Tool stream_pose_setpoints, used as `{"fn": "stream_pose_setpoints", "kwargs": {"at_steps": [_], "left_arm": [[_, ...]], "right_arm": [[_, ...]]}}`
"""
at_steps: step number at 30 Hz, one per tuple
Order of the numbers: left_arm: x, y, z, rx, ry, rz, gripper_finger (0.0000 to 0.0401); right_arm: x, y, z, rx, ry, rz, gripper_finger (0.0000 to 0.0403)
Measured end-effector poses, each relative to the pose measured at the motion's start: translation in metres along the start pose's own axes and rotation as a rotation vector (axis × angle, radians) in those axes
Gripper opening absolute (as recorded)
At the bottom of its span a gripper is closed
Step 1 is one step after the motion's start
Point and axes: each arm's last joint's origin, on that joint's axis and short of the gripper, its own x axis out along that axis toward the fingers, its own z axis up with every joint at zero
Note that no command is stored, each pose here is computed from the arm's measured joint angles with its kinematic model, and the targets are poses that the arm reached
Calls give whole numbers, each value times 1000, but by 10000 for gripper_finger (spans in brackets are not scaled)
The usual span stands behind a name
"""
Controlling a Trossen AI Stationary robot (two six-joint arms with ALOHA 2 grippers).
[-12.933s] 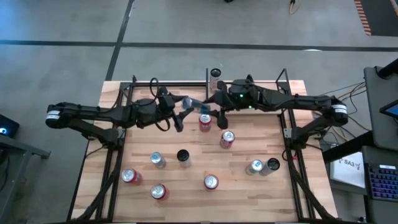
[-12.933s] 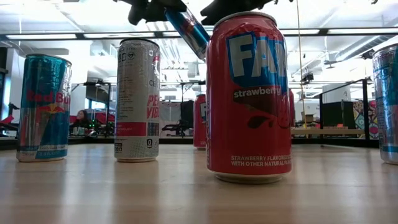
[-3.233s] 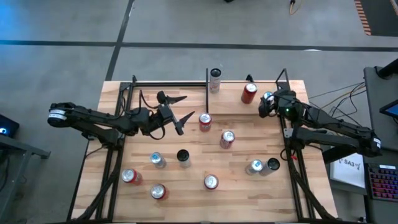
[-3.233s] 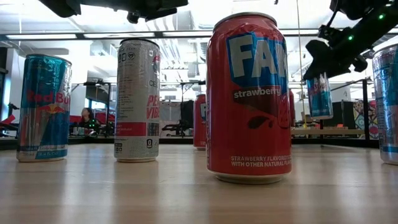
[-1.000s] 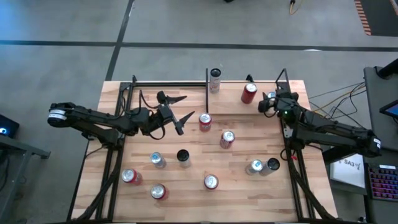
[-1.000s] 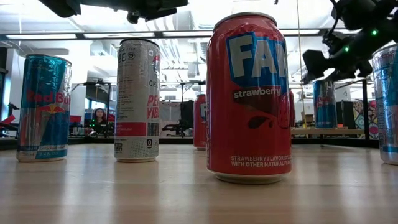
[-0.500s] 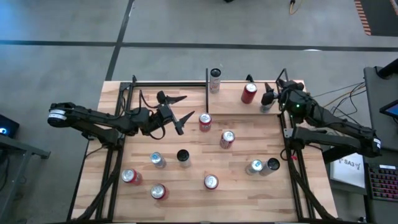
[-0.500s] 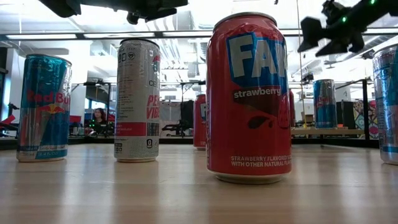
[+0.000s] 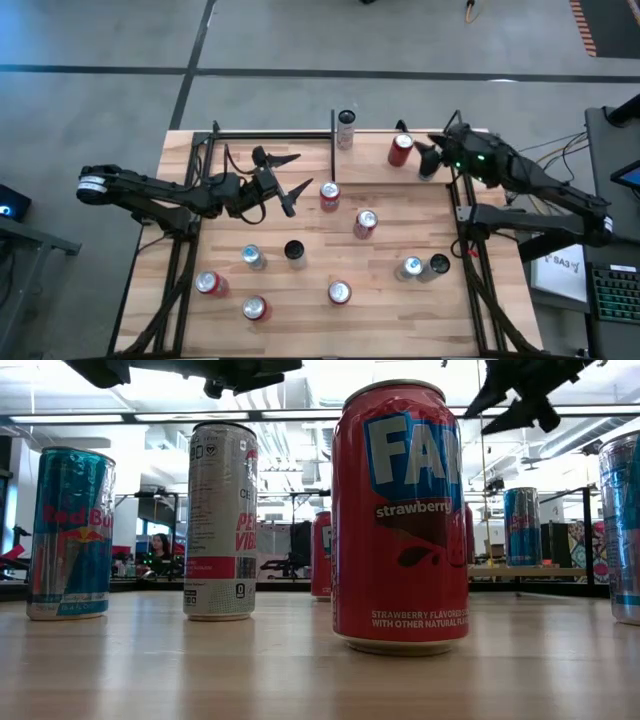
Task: Place canned beverage on shelf
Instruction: Put the top blue soda can on the shelf
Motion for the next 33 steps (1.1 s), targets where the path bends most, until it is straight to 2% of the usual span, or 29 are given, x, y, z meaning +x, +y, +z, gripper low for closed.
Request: {"fn": "stream_pose_setpoints", "kwargs": {"at_steps": [4, 8, 13, 17, 23, 33], "left_arm": [[0, 0, 0, 2, 2, -1, 311], [0, 0, -1, 6, 8, -3, 311], [0, -1, -2, 14, 22, -7, 311], [0, -1, -4, 21, 33, -11, 311], [0, -1, -4, 24, 38, -13, 311], [0, -1, -4, 31, 38, -13, 311]], "right_arm": [[10, 6, 4, -19, 314, -144, 195], [21, 13, 8, -88, 570, -289, 139], [27, 18, 15, -165, 728, -373, 68], [25, 20, 16, -174, 834, -387, 18], [24, 18, 14, -168, 869, -413, 9], [23, 10, 17, -209, 843, -457, 9]]}}
